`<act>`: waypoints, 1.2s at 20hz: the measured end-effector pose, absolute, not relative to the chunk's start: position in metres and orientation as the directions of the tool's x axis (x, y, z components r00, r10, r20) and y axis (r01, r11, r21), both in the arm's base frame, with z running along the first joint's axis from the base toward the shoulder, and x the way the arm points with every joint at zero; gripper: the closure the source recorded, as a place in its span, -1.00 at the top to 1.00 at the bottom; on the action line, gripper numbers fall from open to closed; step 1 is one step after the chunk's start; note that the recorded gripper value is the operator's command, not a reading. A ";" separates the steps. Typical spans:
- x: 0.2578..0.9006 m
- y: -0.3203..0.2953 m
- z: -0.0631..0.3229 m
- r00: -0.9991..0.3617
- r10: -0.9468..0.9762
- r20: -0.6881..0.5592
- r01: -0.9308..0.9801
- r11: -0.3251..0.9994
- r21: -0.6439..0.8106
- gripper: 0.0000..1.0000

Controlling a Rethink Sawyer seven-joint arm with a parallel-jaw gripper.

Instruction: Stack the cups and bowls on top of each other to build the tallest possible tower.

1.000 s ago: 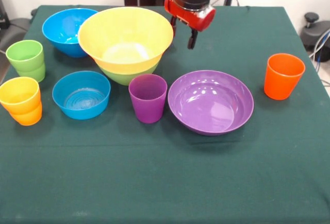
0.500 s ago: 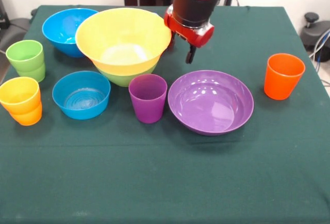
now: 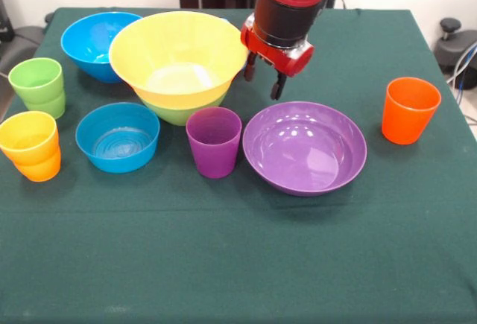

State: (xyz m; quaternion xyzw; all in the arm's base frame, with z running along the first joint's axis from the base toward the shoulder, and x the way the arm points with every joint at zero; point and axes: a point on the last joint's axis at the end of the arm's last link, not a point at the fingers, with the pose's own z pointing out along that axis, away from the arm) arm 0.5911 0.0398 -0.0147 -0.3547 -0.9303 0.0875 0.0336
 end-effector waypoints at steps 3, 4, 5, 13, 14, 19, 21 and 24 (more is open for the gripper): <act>0.593 0.041 -0.013 -0.742 0.670 -0.004 0.659 0.729 -0.184 1.00; 0.595 0.042 -0.013 -0.741 0.671 -0.006 0.661 0.728 -0.183 1.00; 0.595 0.043 -0.013 -0.741 0.672 -0.008 0.662 0.727 -0.183 1.00; 0.601 0.055 -0.027 -0.743 0.669 -0.010 0.658 0.729 -0.187 1.00; 0.601 0.057 -0.029 -0.744 0.668 -0.009 0.657 0.730 -0.188 1.00; 0.602 0.064 -0.039 -0.746 0.666 -0.007 0.655 0.731 -0.194 1.00; 0.602 0.066 -0.041 -0.747 0.665 -0.008 0.653 0.732 -0.195 1.00; 0.602 0.067 -0.043 -0.750 0.661 -0.009 0.649 0.734 -0.198 1.00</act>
